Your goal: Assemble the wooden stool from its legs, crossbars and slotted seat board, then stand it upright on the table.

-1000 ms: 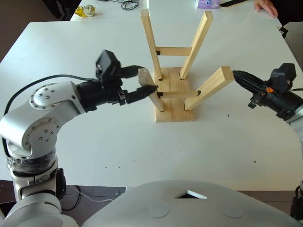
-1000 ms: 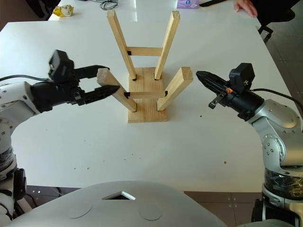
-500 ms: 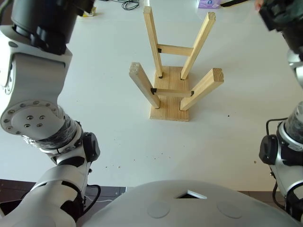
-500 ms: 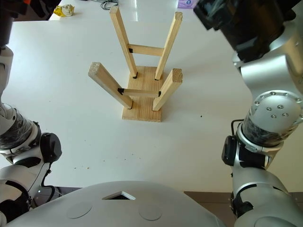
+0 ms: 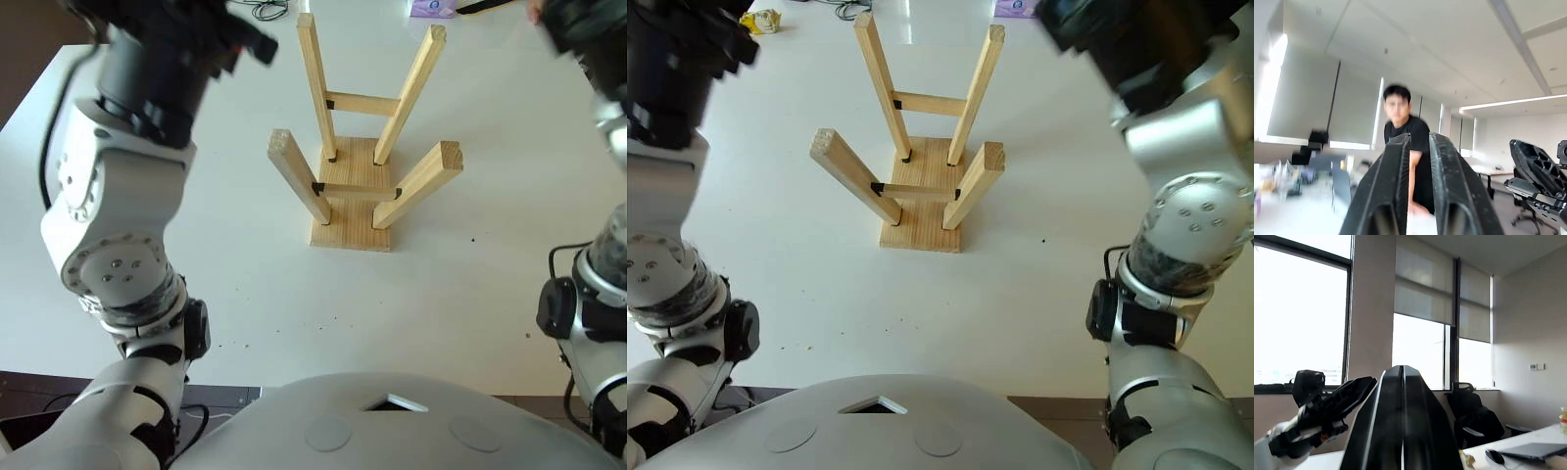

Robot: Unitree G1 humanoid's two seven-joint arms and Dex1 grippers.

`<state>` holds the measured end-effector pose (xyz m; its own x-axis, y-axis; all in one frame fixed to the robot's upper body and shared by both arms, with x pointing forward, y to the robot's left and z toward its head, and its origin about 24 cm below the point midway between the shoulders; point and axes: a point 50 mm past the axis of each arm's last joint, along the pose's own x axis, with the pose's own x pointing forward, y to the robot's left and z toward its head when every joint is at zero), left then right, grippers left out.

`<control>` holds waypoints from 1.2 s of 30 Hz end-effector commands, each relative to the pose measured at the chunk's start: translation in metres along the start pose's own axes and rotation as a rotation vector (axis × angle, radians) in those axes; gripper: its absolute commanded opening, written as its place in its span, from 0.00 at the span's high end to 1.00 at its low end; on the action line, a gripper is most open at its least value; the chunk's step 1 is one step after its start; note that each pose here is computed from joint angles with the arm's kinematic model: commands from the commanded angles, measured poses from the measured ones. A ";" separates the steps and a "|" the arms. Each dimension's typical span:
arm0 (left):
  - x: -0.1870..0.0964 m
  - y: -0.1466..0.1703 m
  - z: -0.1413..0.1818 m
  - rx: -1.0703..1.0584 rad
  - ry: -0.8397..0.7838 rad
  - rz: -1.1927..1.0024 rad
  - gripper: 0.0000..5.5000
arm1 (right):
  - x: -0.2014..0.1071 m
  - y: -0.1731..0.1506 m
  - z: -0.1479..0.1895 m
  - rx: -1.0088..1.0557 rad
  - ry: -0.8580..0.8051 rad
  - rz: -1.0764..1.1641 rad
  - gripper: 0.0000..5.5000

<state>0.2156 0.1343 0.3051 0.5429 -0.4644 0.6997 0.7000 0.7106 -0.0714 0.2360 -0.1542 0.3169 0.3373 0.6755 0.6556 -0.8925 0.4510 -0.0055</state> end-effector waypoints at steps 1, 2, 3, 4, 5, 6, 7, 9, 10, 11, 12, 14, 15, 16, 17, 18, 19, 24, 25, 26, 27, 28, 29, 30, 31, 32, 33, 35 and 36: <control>0.013 -0.010 0.025 0.007 -0.150 -0.075 0.99 | -0.006 -0.004 -0.002 0.034 0.023 -0.013 1.00; 0.010 -0.009 0.017 -0.014 -0.107 -0.062 0.99 | -0.014 -0.004 -0.017 0.036 0.105 -0.012 1.00; 0.004 -0.005 0.002 -0.049 -0.036 -0.024 0.99 | -0.023 -0.004 -0.037 0.043 0.208 -0.017 1.00; -0.008 0.003 -0.024 -0.117 0.069 0.043 0.99 | -0.036 -0.003 -0.061 0.052 0.326 -0.025 1.00; -0.022 0.009 -0.050 -0.159 0.184 0.105 0.99 | -0.049 -0.001 -0.081 0.067 0.424 -0.020 1.00; -0.042 0.012 -0.080 -0.205 0.312 0.154 0.99 | -0.064 0.003 -0.104 0.052 0.550 -0.007 1.00; -0.063 0.015 -0.106 -0.244 0.426 0.212 0.99 | -0.076 0.008 -0.121 0.041 0.646 0.012 1.00; -0.103 0.020 -0.146 -0.273 0.630 0.320 0.99 | -0.090 0.012 -0.143 0.000 0.758 0.029 1.00; -0.111 0.019 -0.152 -0.270 0.660 0.336 0.99 | -0.089 0.011 -0.141 0.001 0.733 0.017 1.00; -0.111 0.016 -0.148 -0.275 0.636 0.330 0.99 | -0.085 0.009 -0.136 0.001 0.696 0.010 1.00; -0.105 0.014 -0.141 -0.282 0.586 0.316 0.99 | -0.080 0.006 -0.129 -0.001 0.650 0.004 1.00; -0.092 0.013 -0.127 -0.261 0.499 0.276 0.99 | -0.071 0.003 -0.118 -0.009 0.584 0.008 1.00; -0.085 0.015 -0.119 -0.243 0.454 0.264 0.99 | -0.066 0.002 -0.113 -0.011 0.554 0.015 1.00; -0.078 0.017 -0.111 -0.221 0.405 0.251 0.99 | -0.062 0.002 -0.108 -0.009 0.522 0.021 1.00; -0.071 0.018 -0.103 -0.203 0.358 0.238 0.99 | -0.057 0.001 -0.102 -0.004 0.487 0.023 1.00; -0.063 0.018 -0.092 -0.190 0.294 0.227 0.99 | -0.052 0.001 -0.094 0.011 0.434 0.025 1.00; -0.055 0.018 -0.082 -0.182 0.233 0.215 0.99 | -0.047 0.001 -0.086 0.026 0.382 0.024 1.00; -0.028 0.010 -0.026 -0.228 -0.067 0.143 0.99 | -0.027 -0.013 -0.040 0.082 0.133 -0.026 1.00; -0.026 0.009 -0.019 -0.251 -0.103 0.128 0.99 | -0.028 -0.018 -0.034 0.072 0.121 -0.055 1.00; -0.025 0.009 -0.011 -0.269 -0.133 0.121 0.99 | -0.031 -0.028 -0.034 0.048 0.140 -0.098 1.00; -0.025 0.010 -0.006 -0.295 -0.150 0.112 0.99 | -0.036 -0.037 -0.034 0.005 0.178 -0.146 1.00; -0.029 0.011 -0.001 -0.314 -0.150 0.110 0.99 | -0.042 -0.047 -0.040 -0.043 0.242 -0.182 1.00; -0.036 0.014 0.001 -0.329 -0.115 0.100 0.99 | -0.053 -0.058 -0.048 -0.091 0.318 -0.239 1.00; -0.045 0.017 0.000 -0.330 -0.055 0.100 0.99 | -0.065 -0.071 -0.058 -0.147 0.410 -0.295 1.00; -0.058 0.019 -0.004 -0.322 0.046 0.093 0.99 | -0.080 -0.085 -0.072 -0.231 0.530 -0.352 1.00; -0.073 0.022 -0.011 -0.308 0.166 0.084 0.99 | -0.095 -0.093 -0.082 -0.292 0.630 -0.386 1.00; -0.093 0.027 -0.022 -0.296 0.322 0.100 0.99 | -0.111 -0.098 -0.092 -0.322 0.706 -0.403 1.00; -0.147 0.031 -0.042 -0.301 0.666 0.124 0.99 | -0.135 -0.101 -0.108 -0.325 0.816 -0.399 1.00; -0.177 0.029 -0.049 -0.326 0.839 0.111 0.99 | -0.145 -0.099 -0.116 -0.310 0.859 -0.381 1.00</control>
<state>0.1955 0.1853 0.2248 0.6992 -0.5324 0.4772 0.7083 0.6065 -0.3612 0.3127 -0.2141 0.1885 0.7957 0.5954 0.1110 -0.5886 0.8034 -0.0900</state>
